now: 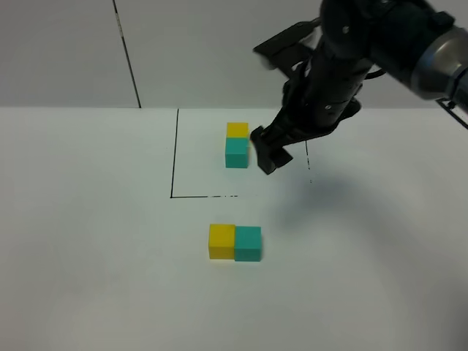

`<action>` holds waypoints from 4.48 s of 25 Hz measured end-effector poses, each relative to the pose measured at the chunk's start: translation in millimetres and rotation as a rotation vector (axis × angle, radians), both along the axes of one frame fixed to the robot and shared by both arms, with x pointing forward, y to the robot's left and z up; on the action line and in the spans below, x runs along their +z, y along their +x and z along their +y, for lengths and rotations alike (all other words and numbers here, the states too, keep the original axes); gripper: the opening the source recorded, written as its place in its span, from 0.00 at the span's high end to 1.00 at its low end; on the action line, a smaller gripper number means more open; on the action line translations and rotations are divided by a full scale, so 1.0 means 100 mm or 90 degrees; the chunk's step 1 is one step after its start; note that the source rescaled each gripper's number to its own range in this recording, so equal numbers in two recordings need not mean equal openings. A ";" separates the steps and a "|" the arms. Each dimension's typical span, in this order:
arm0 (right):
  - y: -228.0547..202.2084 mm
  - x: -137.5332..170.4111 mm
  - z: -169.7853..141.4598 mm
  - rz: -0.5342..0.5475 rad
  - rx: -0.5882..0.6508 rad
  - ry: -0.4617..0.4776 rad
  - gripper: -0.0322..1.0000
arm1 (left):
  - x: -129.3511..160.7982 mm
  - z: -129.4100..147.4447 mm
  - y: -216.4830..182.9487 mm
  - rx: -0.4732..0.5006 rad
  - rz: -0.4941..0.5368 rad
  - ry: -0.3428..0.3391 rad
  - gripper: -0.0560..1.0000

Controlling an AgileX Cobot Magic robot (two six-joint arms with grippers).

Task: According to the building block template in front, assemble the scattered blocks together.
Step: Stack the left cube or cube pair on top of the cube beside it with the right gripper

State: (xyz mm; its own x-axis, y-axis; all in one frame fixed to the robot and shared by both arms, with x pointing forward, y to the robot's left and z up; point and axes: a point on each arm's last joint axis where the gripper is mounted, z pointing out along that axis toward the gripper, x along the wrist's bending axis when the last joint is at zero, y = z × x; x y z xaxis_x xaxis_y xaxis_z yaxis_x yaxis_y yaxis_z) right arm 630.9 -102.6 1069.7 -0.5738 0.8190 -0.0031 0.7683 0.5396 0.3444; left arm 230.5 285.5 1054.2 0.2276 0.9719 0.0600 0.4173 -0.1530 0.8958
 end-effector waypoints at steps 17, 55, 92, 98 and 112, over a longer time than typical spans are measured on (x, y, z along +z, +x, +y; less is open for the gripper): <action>-0.28 -0.21 -0.48 -0.032 -0.196 0.091 0.00 | 0.00 0.00 0.00 0.000 0.000 0.000 0.29; -0.15 -1.43 1.00 0.040 0.563 -0.164 0.00 | 0.00 0.00 0.00 0.000 0.000 0.000 0.30; -0.14 -1.69 1.06 0.051 0.564 -0.157 0.97 | 0.00 0.00 0.00 0.000 0.000 0.000 0.30; -0.14 -1.69 1.06 0.051 0.564 -0.157 0.96 | 0.00 0.00 0.00 0.000 0.000 0.000 0.30; -0.04 -1.01 1.16 0.063 0.144 -0.039 0.96 | 0.00 0.00 0.00 0.000 0.000 0.000 0.30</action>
